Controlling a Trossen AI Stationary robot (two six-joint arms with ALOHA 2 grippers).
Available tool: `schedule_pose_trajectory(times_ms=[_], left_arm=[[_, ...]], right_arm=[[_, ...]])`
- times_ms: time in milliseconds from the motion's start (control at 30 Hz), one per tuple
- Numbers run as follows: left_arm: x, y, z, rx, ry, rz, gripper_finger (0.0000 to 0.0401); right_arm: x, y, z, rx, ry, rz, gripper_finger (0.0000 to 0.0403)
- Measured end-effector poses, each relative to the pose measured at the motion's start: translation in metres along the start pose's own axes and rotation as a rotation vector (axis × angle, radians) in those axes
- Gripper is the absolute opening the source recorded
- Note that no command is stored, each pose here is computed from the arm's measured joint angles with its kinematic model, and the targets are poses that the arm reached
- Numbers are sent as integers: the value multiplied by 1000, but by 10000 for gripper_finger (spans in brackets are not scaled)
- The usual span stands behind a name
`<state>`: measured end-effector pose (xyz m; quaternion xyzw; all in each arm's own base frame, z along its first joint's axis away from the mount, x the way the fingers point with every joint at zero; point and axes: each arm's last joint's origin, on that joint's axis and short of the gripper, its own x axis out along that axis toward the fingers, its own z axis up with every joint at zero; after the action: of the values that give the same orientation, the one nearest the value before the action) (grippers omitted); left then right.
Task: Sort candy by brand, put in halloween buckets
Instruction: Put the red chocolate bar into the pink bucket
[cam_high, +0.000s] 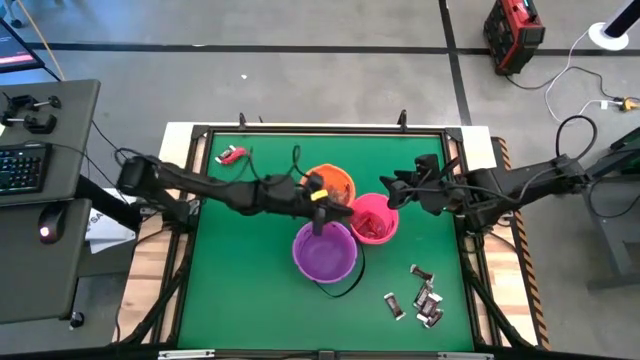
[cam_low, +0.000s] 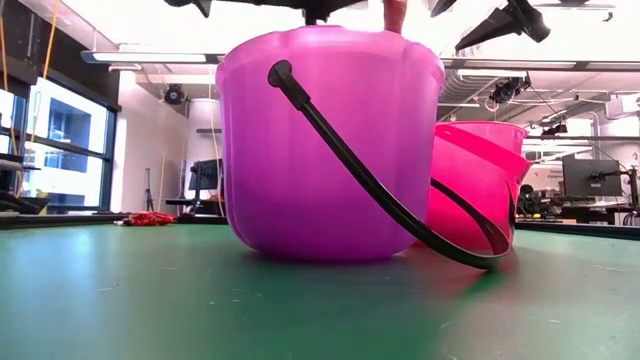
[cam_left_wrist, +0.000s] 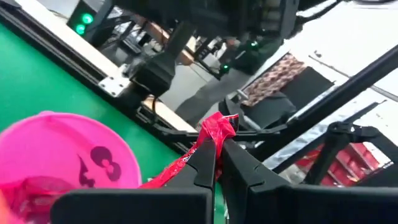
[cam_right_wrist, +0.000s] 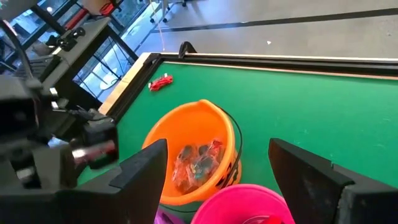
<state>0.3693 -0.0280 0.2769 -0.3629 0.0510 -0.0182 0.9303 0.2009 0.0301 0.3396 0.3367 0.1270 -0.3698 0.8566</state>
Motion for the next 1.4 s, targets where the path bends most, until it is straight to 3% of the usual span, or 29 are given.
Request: schedule_pose_trajectory(times_ms=[267,433,833,967,1133,1400], left_arm=[[26,29,-21,124,-60,64,9],[32,44,-26,137,-52,98,34],[34,50,-27,198,-7,72,180],[28,49,-13,194,3,34,211],[3,46,25,194,45,22,219],[-64,47,81,323,56,282,216]], right_arm=[[0,2,1,15,-9,12,273],[0,2,1,24,-11,13,273],[0,2,2,44,-31,3,273],[0,2,2,44,-36,1,273],[0,2,1,42,-24,5,273],[0,1,1,37,-10,6,273]])
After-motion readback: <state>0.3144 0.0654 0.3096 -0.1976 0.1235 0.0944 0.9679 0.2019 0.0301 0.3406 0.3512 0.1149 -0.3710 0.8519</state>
